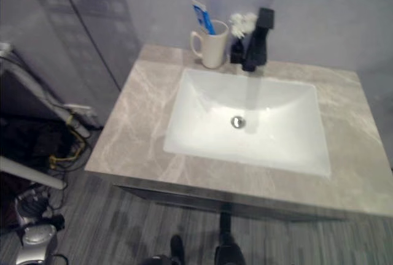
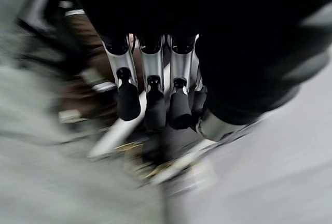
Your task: Put brush and paste in cup on sink, flatten towel.
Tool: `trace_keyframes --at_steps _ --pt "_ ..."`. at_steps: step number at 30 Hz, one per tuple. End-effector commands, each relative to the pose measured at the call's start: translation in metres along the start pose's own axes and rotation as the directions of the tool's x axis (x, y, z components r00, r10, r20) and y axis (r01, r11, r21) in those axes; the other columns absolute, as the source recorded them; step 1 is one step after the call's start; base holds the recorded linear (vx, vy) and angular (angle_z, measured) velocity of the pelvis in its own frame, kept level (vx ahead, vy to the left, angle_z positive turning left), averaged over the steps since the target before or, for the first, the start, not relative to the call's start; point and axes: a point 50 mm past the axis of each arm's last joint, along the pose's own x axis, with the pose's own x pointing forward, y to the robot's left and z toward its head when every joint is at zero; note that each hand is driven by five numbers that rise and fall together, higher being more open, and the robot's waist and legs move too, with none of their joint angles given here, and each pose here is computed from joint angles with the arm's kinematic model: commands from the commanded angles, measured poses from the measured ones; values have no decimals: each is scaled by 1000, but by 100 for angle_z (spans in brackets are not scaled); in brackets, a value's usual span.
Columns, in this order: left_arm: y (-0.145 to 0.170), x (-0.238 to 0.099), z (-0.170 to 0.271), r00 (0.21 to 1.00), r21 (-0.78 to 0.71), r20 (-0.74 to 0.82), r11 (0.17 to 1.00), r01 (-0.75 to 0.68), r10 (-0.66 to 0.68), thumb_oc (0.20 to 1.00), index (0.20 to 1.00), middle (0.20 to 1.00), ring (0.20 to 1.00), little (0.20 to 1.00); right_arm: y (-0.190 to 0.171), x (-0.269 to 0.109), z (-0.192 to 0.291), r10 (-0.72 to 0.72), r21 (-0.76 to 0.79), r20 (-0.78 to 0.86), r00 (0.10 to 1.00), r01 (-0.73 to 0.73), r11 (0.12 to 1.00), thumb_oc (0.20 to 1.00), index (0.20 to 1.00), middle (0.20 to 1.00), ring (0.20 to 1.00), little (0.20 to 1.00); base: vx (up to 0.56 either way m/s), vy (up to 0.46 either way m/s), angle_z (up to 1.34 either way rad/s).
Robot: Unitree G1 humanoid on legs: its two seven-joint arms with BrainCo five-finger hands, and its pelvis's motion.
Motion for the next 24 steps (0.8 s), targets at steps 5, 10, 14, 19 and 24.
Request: trace_keyframes --at_steps 5,10,14,19,24 --pt "-5 -45 -118 852 392 -479 817 423 -211 1000 1000 1000 1000 1000 -25 1 -9 -34 -238 -55 998 20 971 1000 1000 1000 1000 1000 -123 116 -135" --pt "-26 -67 -136 769 441 -565 678 588 -299 1000 1000 1000 1000 1000 -18 3 24 12 -204 55 998 -1 979 1000 1000 1000 1000 1000 -200 -185 -121" --pt "-35 -64 -127 785 524 -528 603 602 -325 1000 1000 1000 1000 1000 0 -1 56 71 -266 195 978 -17 964 1000 1000 1000 1000 1000 -116 -366 -168" --pt "-75 -56 -79 856 615 -302 600 512 -420 1000 1000 1000 1000 1000 2 -26 116 105 -179 523 846 -11 984 1000 1000 1000 1000 1000 -132 -314 -86" --pt "-110 -64 -48 838 681 -173 552 481 -517 1000 1000 1000 1000 1000 13 -46 151 158 -224 653 741 -10 975 1000 1000 1000 1000 1000 -70 -311 -116"
